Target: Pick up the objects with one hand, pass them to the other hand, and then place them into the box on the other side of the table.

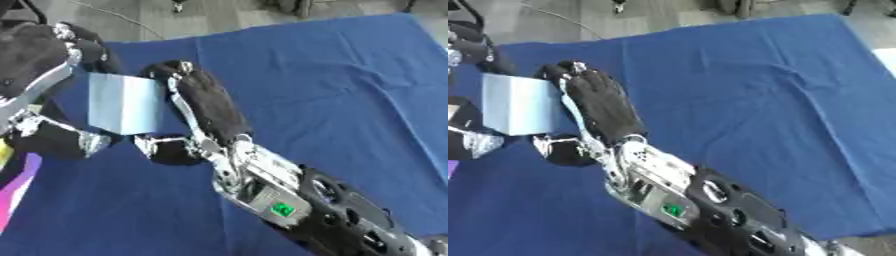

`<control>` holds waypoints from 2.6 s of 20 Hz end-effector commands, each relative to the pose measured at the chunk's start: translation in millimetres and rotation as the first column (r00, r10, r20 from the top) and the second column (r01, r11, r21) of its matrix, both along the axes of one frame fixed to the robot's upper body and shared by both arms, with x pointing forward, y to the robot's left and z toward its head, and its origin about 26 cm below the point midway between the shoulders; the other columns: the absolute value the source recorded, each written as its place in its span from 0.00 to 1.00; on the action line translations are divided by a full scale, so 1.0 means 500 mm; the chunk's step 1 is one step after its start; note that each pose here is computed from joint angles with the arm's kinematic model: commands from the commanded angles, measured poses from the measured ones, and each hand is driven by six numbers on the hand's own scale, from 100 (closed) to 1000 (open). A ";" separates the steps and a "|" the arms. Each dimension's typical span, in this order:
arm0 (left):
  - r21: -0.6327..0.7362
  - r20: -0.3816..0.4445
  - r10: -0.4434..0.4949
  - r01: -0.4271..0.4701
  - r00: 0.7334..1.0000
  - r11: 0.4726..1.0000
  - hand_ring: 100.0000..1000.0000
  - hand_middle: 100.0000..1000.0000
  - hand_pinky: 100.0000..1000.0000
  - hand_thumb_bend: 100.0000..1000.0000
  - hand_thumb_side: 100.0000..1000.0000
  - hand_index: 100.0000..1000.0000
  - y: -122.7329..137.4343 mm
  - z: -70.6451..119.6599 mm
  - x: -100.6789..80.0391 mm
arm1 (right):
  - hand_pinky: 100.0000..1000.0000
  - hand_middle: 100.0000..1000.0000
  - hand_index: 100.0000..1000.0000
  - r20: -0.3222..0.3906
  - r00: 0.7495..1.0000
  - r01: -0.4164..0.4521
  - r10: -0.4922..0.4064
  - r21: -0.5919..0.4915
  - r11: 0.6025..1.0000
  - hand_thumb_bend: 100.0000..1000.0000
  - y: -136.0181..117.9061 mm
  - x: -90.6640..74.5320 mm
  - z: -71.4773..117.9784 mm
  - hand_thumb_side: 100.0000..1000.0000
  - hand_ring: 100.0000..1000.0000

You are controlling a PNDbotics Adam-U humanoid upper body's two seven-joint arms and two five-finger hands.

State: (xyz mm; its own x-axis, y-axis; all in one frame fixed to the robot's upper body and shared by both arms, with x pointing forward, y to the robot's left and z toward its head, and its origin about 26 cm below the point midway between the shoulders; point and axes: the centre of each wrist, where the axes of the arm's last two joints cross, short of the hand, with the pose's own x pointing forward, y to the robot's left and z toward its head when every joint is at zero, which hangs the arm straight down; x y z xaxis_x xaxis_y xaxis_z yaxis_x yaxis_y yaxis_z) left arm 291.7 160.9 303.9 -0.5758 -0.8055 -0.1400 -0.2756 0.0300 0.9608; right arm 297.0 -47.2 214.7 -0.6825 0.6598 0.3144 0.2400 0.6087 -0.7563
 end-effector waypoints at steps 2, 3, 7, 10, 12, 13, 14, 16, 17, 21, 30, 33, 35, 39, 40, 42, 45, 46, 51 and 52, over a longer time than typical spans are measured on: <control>-0.026 0.058 0.005 -0.004 0.998 1.000 0.57 0.48 0.68 0.22 0.00 0.61 0.004 0.030 -0.005 | 0.66 0.40 0.55 0.009 1.000 -0.025 0.025 0.001 1.000 0.00 0.007 -0.009 0.004 0.00 0.44; -0.029 0.057 0.004 -0.003 0.998 1.000 0.57 0.48 0.68 0.21 0.00 0.60 0.004 0.030 -0.005 | 0.66 0.40 0.55 0.009 1.000 -0.026 0.026 0.002 1.000 0.00 0.006 -0.009 0.004 0.00 0.44; -0.039 0.047 0.001 0.001 0.999 0.999 0.56 0.43 0.68 0.18 0.00 0.54 0.003 0.030 -0.005 | 0.67 0.41 0.56 0.006 0.999 -0.032 0.032 0.008 0.999 0.00 0.006 -0.009 0.004 0.00 0.45; -0.056 0.044 0.005 -0.003 0.999 0.998 0.55 0.41 0.68 0.16 0.00 0.51 0.002 0.032 -0.005 | 0.67 0.41 0.56 0.008 0.999 -0.038 0.038 0.014 0.999 0.00 0.005 -0.010 0.005 0.00 0.45; -0.073 0.045 0.006 -0.003 0.999 0.997 0.54 0.39 0.67 0.18 0.00 0.48 0.001 0.033 -0.006 | 0.67 0.41 0.56 0.008 0.999 -0.041 0.041 0.016 0.999 0.00 0.004 -0.010 0.005 0.00 0.45; -0.082 0.045 0.006 -0.003 0.999 0.997 0.54 0.38 0.66 0.19 0.00 0.48 0.001 0.033 -0.006 | 0.67 0.42 0.56 0.008 0.999 -0.042 0.042 0.017 0.999 0.00 0.004 -0.009 0.005 0.00 0.45; -0.090 0.044 0.008 -0.004 0.999 0.996 0.53 0.38 0.66 0.20 0.00 0.47 0.001 0.033 -0.006 | 0.68 0.42 0.57 0.010 0.999 -0.043 0.043 0.019 0.999 0.00 0.004 -0.009 0.005 0.00 0.46; -0.108 0.041 0.011 -0.006 0.999 0.994 0.52 0.37 0.65 0.22 0.00 0.46 0.001 0.033 -0.005 | 0.69 0.43 0.58 0.014 0.999 -0.045 0.044 0.023 0.999 0.00 0.003 -0.009 0.006 0.00 0.47; -0.115 0.038 0.011 -0.006 0.999 0.993 0.52 0.36 0.65 0.22 0.00 0.45 0.001 0.032 -0.005 | 0.69 0.44 0.58 0.017 0.999 -0.045 0.045 0.025 0.999 0.00 0.003 -0.009 0.006 0.00 0.47; -0.140 0.021 0.008 -0.005 1.000 0.990 0.50 0.35 0.64 0.24 0.00 0.44 0.005 0.030 -0.004 | 0.70 0.47 0.62 0.028 0.998 -0.052 0.051 0.020 0.998 0.03 0.002 -0.008 0.005 0.00 0.50; -0.161 -0.007 0.023 -0.023 1.000 0.987 0.49 0.33 0.63 0.28 0.00 0.42 0.015 0.022 -0.002 | 0.78 0.71 0.80 0.033 0.997 -0.072 0.073 -0.042 0.997 0.26 0.001 -0.002 -0.002 0.09 0.71; -0.156 -0.012 0.017 -0.019 1.000 0.988 0.49 0.33 0.63 0.30 0.00 0.41 0.018 0.020 -0.001 | 0.81 0.78 0.84 0.034 0.997 -0.073 0.076 -0.079 0.994 0.27 0.000 0.002 -0.004 0.13 0.75; -0.153 -0.017 0.018 -0.020 1.000 0.988 0.48 0.32 0.62 0.31 0.00 0.41 0.020 0.019 -0.001 | 0.82 0.81 0.87 0.034 0.997 -0.072 0.076 -0.104 0.992 0.28 0.000 0.003 -0.005 0.14 0.76; -0.147 -0.022 0.020 -0.023 1.000 0.989 0.48 0.32 0.62 0.33 0.00 0.41 0.025 0.017 0.000 | 0.82 0.82 0.89 0.032 0.997 -0.065 0.071 -0.144 0.987 0.31 -0.001 0.004 -0.004 0.14 0.76; -0.145 -0.023 0.021 -0.024 1.000 0.989 0.48 0.32 0.62 0.33 0.00 0.40 0.026 0.017 0.000 | 0.82 0.82 0.89 0.033 0.997 -0.063 0.068 -0.149 0.987 0.31 -0.002 0.004 -0.003 0.15 0.76; -0.142 -0.025 0.020 -0.023 0.999 0.990 0.48 0.31 0.62 0.33 0.00 0.40 0.029 0.016 0.001 | 0.82 0.82 0.90 0.031 0.998 -0.057 0.062 -0.157 0.986 0.31 -0.003 0.004 -0.002 0.16 0.76; -0.131 -0.041 0.012 -0.018 0.999 0.991 0.48 0.31 0.62 0.34 0.00 0.40 0.036 0.012 0.002 | 0.82 0.82 0.90 0.021 0.999 -0.042 0.046 -0.167 0.985 0.29 -0.005 0.005 -0.003 0.18 0.76; -0.127 -0.047 0.010 -0.016 0.999 0.992 0.48 0.31 0.62 0.34 0.00 0.40 0.038 0.010 0.002 | 0.82 0.82 0.90 0.015 0.999 -0.038 0.041 -0.169 0.985 0.29 -0.005 0.005 -0.004 0.18 0.76; -0.100 -0.096 -0.011 0.002 0.995 0.995 0.48 0.30 0.62 0.34 0.00 0.40 0.052 0.006 0.004 | 0.82 0.80 0.93 -0.017 0.999 -0.034 0.031 -0.176 0.984 0.25 -0.003 0.005 -0.006 0.21 0.76; -0.097 -0.099 -0.014 0.004 0.995 0.995 0.49 0.30 0.62 0.34 0.00 0.40 0.054 0.006 0.004 | 0.83 0.80 0.94 -0.027 0.999 -0.039 0.035 -0.182 0.983 0.24 -0.003 0.005 -0.007 0.22 0.76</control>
